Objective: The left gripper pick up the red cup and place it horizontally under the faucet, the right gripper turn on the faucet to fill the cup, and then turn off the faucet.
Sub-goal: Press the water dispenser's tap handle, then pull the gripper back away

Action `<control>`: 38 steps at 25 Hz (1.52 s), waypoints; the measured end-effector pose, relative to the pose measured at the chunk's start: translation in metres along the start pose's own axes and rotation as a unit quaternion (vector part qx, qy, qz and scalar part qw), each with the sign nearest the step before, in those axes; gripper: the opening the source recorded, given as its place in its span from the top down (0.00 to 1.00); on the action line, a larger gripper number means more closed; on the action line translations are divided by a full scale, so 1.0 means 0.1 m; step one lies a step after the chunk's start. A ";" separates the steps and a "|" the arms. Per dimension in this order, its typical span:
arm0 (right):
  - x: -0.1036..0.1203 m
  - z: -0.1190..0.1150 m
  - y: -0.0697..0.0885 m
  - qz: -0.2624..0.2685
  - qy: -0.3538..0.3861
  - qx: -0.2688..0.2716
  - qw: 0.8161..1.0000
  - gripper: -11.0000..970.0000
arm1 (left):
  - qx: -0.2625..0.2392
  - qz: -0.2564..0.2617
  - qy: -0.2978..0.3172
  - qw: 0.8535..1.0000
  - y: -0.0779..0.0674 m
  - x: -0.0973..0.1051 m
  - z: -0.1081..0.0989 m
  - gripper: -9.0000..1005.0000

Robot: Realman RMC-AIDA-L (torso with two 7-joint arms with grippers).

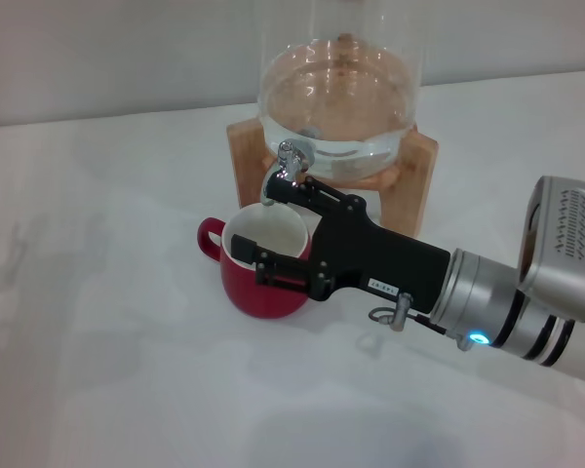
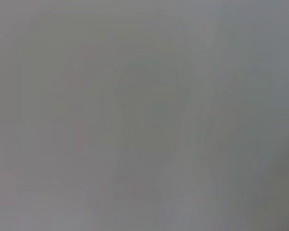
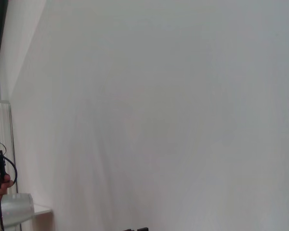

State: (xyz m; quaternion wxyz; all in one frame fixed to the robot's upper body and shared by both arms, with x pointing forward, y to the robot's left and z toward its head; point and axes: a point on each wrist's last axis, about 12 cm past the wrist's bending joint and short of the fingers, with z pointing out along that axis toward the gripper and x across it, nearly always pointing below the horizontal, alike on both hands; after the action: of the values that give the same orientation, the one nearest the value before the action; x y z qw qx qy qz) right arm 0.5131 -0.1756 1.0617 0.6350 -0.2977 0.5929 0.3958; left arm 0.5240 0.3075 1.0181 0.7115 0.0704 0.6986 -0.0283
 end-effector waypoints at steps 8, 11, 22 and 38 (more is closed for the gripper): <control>0.00 -0.02 0.01 0.001 0.000 0.001 1.000 0.10 | 0.002 0.001 -0.001 1.000 0.00 0.00 0.01 0.22; 0.01 -0.03 0.01 0.001 0.000 0.001 1.000 0.10 | 0.005 0.002 0.000 1.000 -0.01 0.00 0.01 0.22; 0.03 -0.09 0.01 -0.001 -0.001 0.011 1.000 0.10 | 0.006 0.003 -0.001 1.000 -0.02 -0.01 0.01 0.22; 0.01 -0.12 -0.03 -0.004 -0.004 0.018 1.000 0.10 | 0.007 0.003 -0.002 1.000 -0.02 -0.01 0.01 0.22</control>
State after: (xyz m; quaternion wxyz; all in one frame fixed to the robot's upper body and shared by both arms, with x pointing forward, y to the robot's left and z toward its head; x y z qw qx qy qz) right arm 0.5093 -0.1869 1.0594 0.6443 -0.2875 0.5958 0.3838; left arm 0.5247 0.3058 1.0188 0.7124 0.0768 0.6968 -0.0312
